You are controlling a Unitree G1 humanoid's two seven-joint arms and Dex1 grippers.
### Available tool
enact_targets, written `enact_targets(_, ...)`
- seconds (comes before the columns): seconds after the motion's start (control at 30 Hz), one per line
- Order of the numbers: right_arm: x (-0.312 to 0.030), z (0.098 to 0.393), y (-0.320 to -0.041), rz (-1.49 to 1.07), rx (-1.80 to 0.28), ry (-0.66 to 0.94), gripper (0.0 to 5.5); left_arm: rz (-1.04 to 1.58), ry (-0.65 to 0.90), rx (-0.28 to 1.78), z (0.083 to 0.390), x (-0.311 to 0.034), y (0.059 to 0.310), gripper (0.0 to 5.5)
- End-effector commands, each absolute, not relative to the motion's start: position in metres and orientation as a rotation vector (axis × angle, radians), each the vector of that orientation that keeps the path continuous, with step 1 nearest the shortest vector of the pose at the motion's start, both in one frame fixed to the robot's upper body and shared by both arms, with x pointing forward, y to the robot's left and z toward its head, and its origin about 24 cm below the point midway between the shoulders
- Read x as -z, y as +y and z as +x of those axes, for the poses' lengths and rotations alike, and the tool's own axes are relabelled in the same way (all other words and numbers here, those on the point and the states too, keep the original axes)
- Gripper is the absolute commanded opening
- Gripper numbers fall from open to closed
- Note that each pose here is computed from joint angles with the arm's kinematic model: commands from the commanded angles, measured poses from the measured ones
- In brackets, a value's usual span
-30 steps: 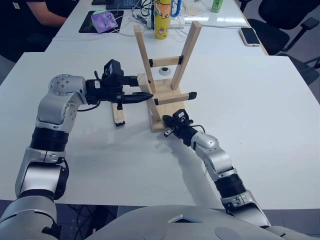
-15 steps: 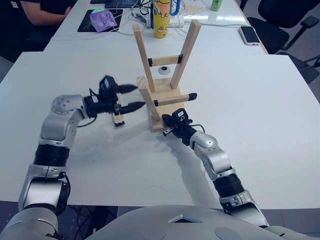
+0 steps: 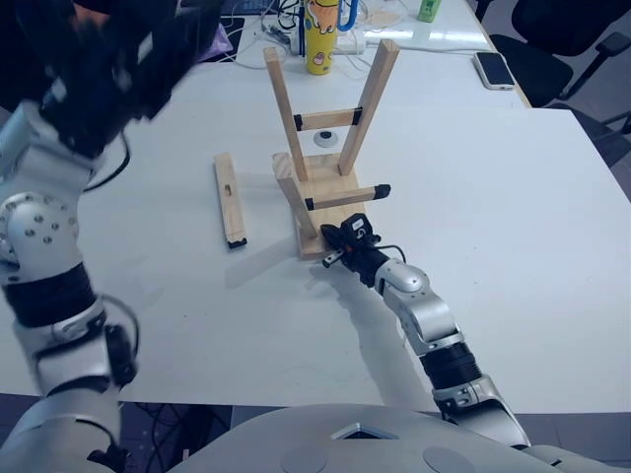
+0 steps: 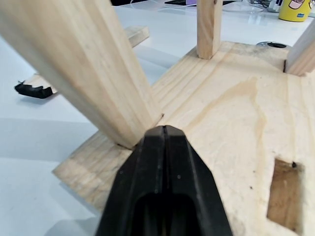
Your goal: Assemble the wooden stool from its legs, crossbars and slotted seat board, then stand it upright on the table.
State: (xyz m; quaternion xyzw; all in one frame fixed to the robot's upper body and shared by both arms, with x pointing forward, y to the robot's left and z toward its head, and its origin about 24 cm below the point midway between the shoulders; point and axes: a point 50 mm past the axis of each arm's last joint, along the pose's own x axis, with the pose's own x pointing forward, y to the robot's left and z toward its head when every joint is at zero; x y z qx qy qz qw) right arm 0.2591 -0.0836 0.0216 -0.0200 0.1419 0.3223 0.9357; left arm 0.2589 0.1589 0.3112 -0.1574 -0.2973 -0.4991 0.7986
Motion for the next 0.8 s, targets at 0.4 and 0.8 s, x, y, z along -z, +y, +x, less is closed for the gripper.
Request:
enact_targets(0.4, 0.024, 0.240, -0.096, -0.099, -0.641, 0.532, 0.00, 0.066, 0.359, 1.005, 0.249, -0.125, 0.112, 1.09)
enact_targets(0.8, 0.005, 0.254, -0.100, -0.049, -0.643, 0.362, 0.00, -0.073, -0.635, 0.617, 0.280, -0.273, 0.125, 0.02)
